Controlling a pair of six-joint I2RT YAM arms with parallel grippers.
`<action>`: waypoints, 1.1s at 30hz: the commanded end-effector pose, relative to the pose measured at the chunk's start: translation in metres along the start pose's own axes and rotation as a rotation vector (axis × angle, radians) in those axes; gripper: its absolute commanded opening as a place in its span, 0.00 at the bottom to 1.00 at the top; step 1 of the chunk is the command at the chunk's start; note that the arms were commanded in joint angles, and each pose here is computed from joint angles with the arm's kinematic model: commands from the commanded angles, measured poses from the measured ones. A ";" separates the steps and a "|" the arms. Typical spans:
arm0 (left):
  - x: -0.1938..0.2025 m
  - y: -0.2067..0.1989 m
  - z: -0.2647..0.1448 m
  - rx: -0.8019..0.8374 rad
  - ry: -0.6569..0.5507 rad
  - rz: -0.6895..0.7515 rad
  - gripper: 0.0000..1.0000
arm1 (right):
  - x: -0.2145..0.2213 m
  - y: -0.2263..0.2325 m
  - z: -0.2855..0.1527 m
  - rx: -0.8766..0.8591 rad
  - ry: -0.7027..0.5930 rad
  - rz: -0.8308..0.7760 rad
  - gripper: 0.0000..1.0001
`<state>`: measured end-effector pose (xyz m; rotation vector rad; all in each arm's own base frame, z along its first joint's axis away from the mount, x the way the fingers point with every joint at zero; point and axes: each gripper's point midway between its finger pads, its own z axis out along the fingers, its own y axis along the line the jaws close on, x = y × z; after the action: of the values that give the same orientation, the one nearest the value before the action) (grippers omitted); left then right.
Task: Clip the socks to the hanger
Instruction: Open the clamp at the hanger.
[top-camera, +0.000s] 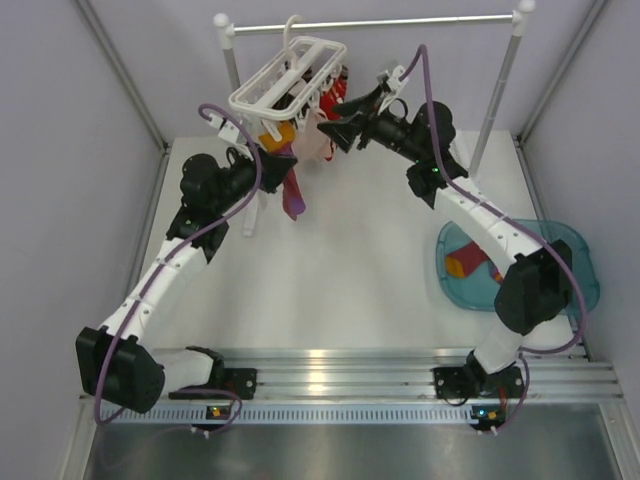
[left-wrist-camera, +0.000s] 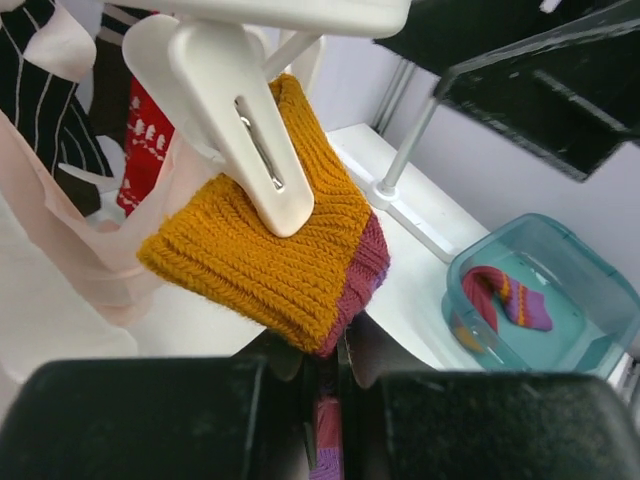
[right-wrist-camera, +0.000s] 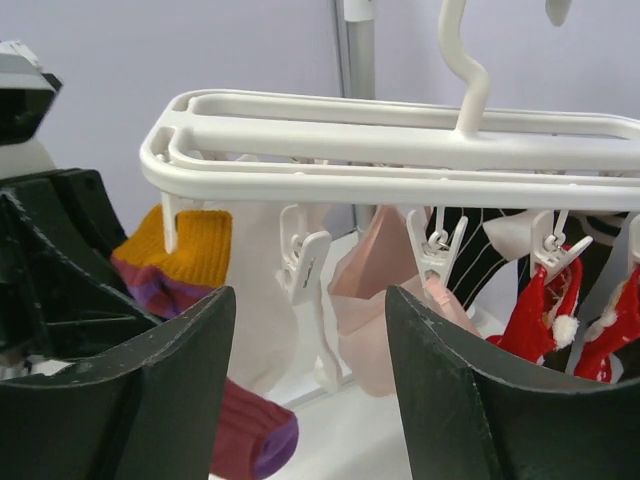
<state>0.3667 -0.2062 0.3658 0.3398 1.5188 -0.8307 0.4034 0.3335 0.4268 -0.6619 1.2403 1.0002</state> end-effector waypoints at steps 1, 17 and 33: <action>-0.040 -0.025 -0.005 0.098 -0.095 0.000 0.00 | 0.005 -0.005 0.018 -0.024 -0.064 -0.115 0.61; -0.047 -0.026 -0.013 0.149 -0.091 -0.015 0.00 | 0.024 0.014 0.069 -0.153 -0.138 -0.118 0.72; -0.047 -0.010 -0.013 0.117 -0.087 -0.042 0.00 | 0.015 0.019 0.060 -0.169 -0.153 -0.190 0.24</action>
<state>0.3594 -0.1966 0.3746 0.3341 1.5225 -0.9662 0.4319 0.4059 0.3808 -0.7804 1.1038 1.0234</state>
